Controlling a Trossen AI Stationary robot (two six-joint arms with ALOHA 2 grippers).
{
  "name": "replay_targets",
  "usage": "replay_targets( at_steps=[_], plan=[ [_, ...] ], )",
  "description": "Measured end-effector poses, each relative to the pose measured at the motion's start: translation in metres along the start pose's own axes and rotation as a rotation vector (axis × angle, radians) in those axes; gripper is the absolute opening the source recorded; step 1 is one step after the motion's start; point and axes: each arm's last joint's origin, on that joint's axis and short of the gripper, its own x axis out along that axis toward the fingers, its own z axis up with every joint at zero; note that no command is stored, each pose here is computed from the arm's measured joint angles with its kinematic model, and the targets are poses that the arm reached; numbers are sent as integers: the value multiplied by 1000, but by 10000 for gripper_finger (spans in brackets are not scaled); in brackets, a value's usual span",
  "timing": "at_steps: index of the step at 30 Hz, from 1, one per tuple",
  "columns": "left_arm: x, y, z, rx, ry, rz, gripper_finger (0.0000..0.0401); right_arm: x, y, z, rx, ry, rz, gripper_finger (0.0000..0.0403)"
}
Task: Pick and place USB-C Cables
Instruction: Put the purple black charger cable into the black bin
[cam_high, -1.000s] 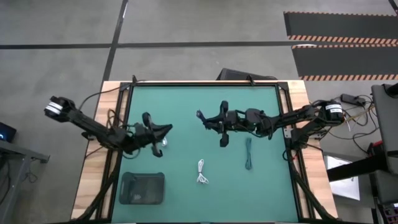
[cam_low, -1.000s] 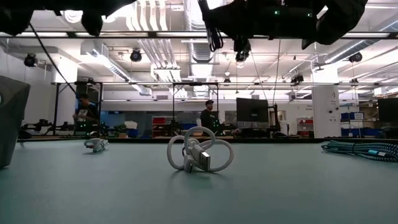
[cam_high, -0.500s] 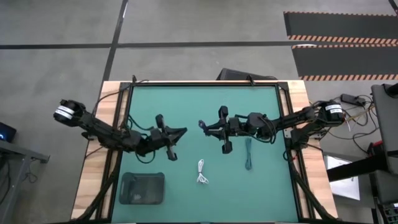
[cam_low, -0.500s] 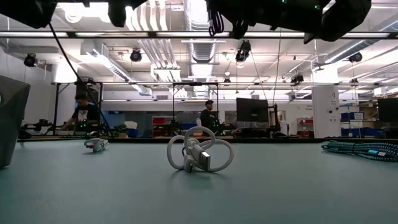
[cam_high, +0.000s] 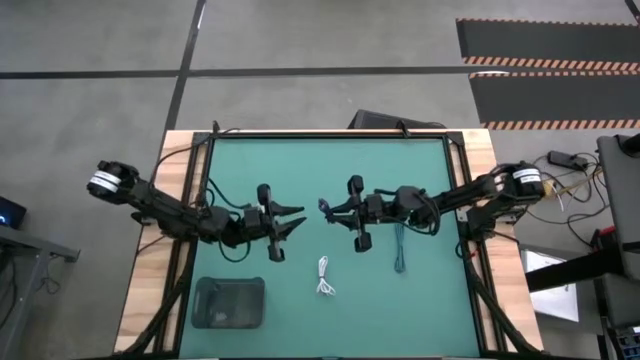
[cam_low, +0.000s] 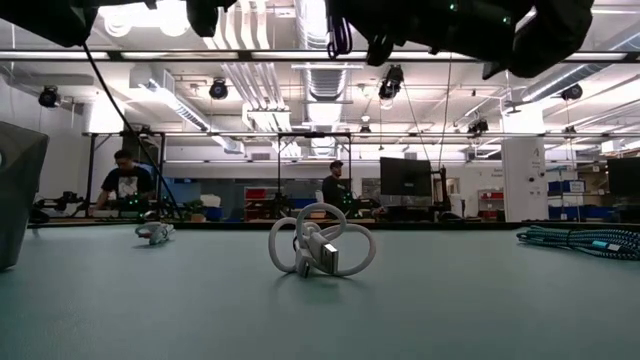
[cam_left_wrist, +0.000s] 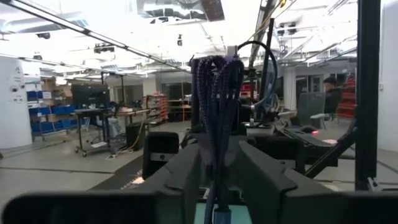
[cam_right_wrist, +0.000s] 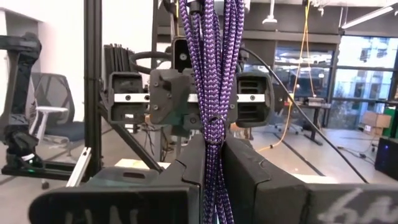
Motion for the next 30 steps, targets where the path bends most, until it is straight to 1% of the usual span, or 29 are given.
replay_targets(
  at_steps=[4,8,14,23,30],
  plan=[
    [1,1,-1,-4,3,0,135,7,0,-6,6,-22,-1,29],
    [2,2,-2,-19,5,7,153,17,0,-9,15,-29,34,29],
    [2,1,-4,-18,5,-12,155,26,-2,-12,13,-32,45,29],
    [4,2,-7,-9,17,-18,155,30,-3,-9,1,-42,45,29],
    [16,-1,-10,-5,17,-9,155,30,-2,-9,-8,-36,45,29]
  ],
)
